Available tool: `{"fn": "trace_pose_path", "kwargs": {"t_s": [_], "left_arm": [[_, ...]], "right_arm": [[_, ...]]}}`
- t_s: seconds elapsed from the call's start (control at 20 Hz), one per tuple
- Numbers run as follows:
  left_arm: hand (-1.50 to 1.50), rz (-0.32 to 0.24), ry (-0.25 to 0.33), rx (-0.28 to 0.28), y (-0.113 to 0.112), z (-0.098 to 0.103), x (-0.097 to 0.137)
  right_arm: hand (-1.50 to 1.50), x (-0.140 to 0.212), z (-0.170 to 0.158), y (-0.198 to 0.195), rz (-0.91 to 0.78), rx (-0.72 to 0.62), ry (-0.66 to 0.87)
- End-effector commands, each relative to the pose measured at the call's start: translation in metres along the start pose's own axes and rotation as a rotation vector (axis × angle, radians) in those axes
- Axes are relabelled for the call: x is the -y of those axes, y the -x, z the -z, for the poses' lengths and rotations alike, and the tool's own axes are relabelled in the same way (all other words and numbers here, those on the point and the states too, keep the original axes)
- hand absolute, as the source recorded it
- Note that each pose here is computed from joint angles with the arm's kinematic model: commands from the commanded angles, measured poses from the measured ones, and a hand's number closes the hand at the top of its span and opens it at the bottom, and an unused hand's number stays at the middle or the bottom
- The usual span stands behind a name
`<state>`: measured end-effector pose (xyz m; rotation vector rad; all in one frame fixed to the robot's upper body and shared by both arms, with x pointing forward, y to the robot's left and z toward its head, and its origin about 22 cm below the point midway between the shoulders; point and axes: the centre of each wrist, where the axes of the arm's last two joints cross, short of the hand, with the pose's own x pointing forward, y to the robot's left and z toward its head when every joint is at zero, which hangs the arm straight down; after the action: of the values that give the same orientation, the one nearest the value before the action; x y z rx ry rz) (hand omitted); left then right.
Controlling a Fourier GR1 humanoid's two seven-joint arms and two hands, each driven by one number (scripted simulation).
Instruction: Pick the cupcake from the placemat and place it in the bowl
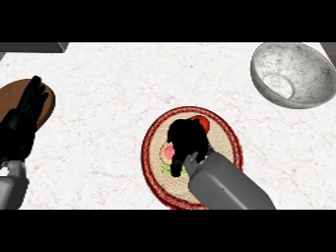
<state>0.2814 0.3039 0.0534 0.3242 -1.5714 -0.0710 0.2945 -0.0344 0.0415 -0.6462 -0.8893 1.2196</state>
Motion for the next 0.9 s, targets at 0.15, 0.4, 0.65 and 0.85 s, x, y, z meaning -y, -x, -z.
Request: {"fn": "trace_pose_path", "kwargs": {"t_s": [0.15, 0.4, 0.65, 0.85], "left_arm": [[0.00, 0.000, -0.009, -0.005, 0.006, -0.019, 0.002], [0.00, 0.006, -0.021, -0.006, -0.004, -0.006, -0.004], [0.00, 0.003, -0.008, -0.011, 0.009, -0.017, -0.018], [0.00, -0.007, -0.001, -0.006, 0.005, -0.012, 0.001]], "right_arm": [[1.50, -0.026, 0.000, 0.013, -0.034, 0.037, 0.023], [1.50, 0.020, -0.006, 0.081, -0.270, 0.444, -0.055], [1.50, 0.062, -0.016, 0.135, -0.291, 0.523, 0.131], [1.50, 0.095, -0.031, 0.136, -0.263, 0.523, 0.321]]}}
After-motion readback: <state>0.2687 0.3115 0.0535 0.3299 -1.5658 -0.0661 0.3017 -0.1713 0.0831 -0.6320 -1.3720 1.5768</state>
